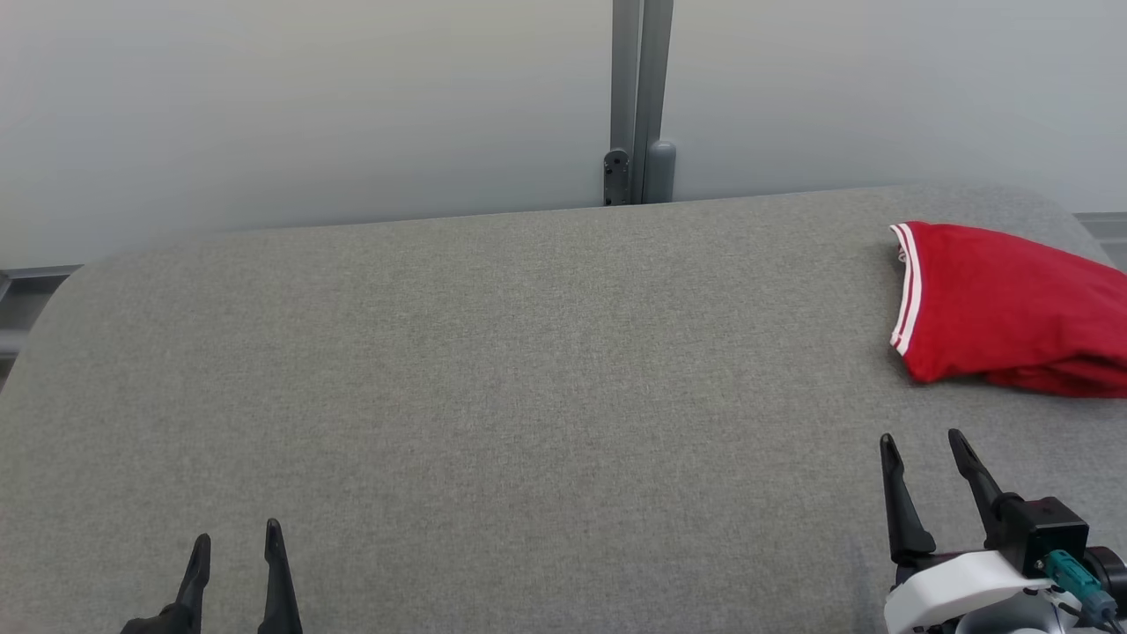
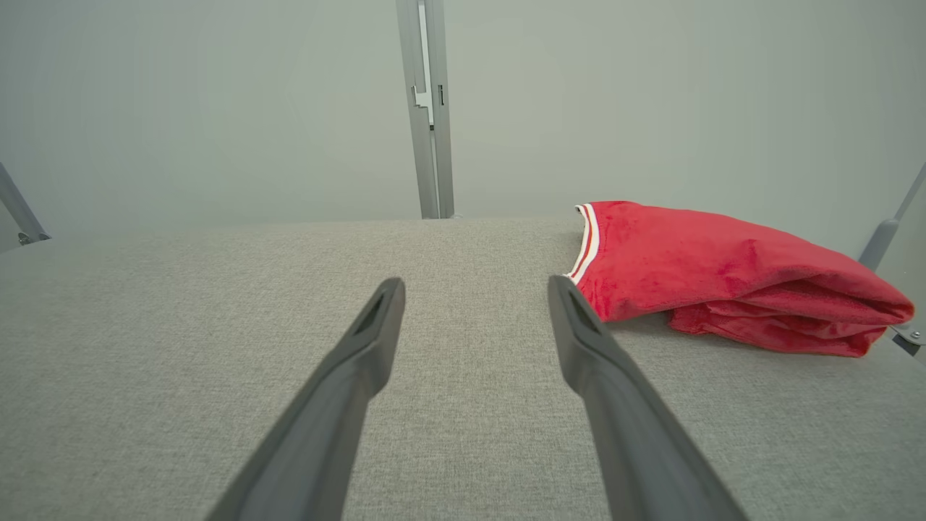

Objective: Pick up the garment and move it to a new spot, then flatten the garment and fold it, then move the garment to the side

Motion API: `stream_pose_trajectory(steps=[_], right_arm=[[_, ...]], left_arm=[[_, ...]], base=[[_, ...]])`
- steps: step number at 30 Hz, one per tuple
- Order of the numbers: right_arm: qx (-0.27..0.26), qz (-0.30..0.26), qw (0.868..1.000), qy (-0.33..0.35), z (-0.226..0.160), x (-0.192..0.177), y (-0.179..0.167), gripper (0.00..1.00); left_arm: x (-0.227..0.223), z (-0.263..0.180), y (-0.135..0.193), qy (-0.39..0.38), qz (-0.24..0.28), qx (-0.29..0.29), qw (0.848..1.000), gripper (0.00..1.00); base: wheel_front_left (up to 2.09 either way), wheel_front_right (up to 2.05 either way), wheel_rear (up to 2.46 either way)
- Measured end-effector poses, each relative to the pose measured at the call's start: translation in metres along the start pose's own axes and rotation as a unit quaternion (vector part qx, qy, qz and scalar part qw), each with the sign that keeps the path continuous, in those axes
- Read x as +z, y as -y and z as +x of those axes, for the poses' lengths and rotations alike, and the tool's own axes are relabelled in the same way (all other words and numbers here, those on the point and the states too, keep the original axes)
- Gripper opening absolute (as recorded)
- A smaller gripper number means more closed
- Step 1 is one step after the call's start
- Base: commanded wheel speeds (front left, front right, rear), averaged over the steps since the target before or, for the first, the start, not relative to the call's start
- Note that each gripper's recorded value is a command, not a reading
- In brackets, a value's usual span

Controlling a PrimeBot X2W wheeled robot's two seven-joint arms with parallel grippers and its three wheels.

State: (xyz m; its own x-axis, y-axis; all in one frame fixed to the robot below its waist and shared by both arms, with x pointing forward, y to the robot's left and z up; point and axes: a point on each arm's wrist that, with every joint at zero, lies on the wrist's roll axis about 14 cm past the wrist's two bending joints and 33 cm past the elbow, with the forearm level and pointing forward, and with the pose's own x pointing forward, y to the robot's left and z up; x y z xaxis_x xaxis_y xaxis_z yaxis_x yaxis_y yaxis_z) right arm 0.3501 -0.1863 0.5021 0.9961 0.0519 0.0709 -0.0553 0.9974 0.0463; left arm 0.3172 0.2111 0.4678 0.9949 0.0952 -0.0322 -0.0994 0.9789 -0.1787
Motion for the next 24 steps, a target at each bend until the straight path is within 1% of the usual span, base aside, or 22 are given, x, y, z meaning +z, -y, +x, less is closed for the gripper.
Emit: stream_pose_trajectory(steps=[5,6,11,18,24], right_arm=[[-0.001,-0.003,1.000,0.004,0.002,0.003,0.000,1.00],[-0.001,-0.002,1.000,0.002,0.002,0.001,0.000,0.00],[-0.006,0.011,0.999,-0.032,-0.006,-0.020,-0.001,0.00],[-0.028,0.077,0.996,-0.045,-0.007,-0.025,0.005,0.00],[-0.041,0.134,0.989,-0.045,-0.004,-0.025,0.008,0.00]], left_arm=[[-0.003,-0.002,-0.003,-0.005,-0.002,0.005,1.000,1.00],[-0.006,-0.004,-0.004,-0.009,-0.002,0.006,1.000,0.00],[-0.027,-0.012,-0.006,-0.045,-0.013,0.014,0.999,0.00],[-0.030,-0.010,-0.010,-0.058,-0.073,0.030,0.995,0.00],[-0.028,-0.004,-0.010,-0.057,-0.123,0.037,0.990,0.00]], base=[[0.00,0.00,0.00],[0.00,0.00,0.00],[0.00,0.00,0.00],[0.00,0.00,0.00],[0.00,0.00,0.00]])
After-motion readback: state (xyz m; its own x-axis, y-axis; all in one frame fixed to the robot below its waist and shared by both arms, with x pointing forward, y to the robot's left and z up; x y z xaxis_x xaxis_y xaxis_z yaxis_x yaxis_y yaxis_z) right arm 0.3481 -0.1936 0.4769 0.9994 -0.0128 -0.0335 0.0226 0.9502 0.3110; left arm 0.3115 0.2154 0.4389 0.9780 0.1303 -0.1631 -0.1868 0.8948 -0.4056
